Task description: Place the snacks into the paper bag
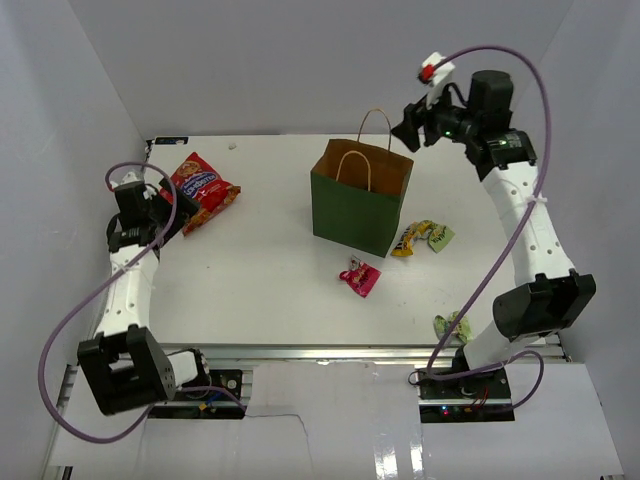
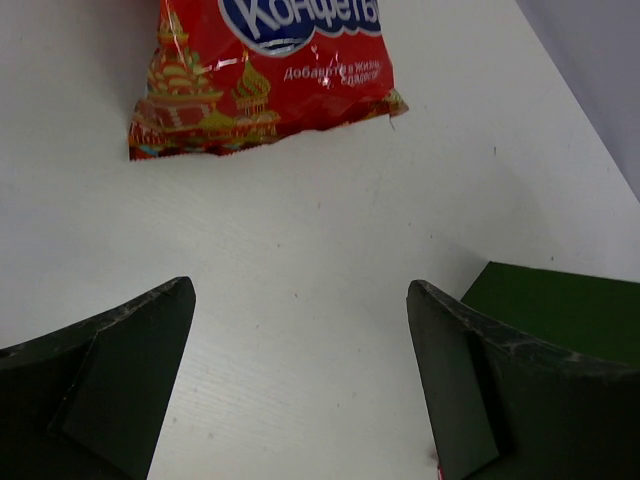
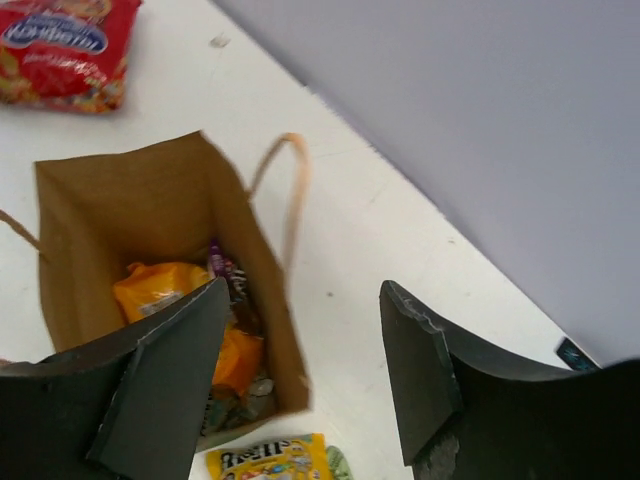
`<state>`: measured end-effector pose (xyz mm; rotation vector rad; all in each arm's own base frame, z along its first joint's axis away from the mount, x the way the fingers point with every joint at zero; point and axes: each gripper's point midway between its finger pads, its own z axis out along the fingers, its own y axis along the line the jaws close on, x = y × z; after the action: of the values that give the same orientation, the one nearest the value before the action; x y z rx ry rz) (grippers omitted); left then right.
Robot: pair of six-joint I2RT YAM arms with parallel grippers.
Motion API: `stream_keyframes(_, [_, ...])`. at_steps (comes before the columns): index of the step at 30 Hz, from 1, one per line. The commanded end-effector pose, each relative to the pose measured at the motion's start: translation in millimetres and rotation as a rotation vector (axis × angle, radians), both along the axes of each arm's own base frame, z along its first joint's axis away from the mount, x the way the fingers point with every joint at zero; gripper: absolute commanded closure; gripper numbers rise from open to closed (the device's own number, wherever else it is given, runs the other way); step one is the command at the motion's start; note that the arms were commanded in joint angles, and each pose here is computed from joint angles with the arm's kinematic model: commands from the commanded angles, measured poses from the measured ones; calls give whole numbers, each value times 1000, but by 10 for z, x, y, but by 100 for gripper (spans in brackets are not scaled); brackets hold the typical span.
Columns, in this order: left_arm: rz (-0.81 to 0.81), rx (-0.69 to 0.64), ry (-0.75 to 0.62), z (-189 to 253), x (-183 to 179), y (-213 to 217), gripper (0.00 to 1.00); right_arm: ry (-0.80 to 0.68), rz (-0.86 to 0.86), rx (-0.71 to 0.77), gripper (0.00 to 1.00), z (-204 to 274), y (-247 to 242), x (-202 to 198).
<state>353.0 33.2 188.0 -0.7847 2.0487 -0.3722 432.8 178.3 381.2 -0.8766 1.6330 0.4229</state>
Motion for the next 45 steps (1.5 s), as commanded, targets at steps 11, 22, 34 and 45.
stream_keyframes(11, [-67,-6,-4,-274,938,554,9,240,90,17,9,-814,-778,-476])
stream_keyframes(22, [-130,-16,-48,-479,1250,707,11,358,224,111,10,-1194,-659,-653])
stream_keyframes(34, [-143,-125,-91,-781,1489,746,13,402,204,102,10,-1314,-683,-683])
stream_keyframes(45, [-160,-258,-110,-1021,1512,603,67,411,202,99,11,-1292,-688,-692])
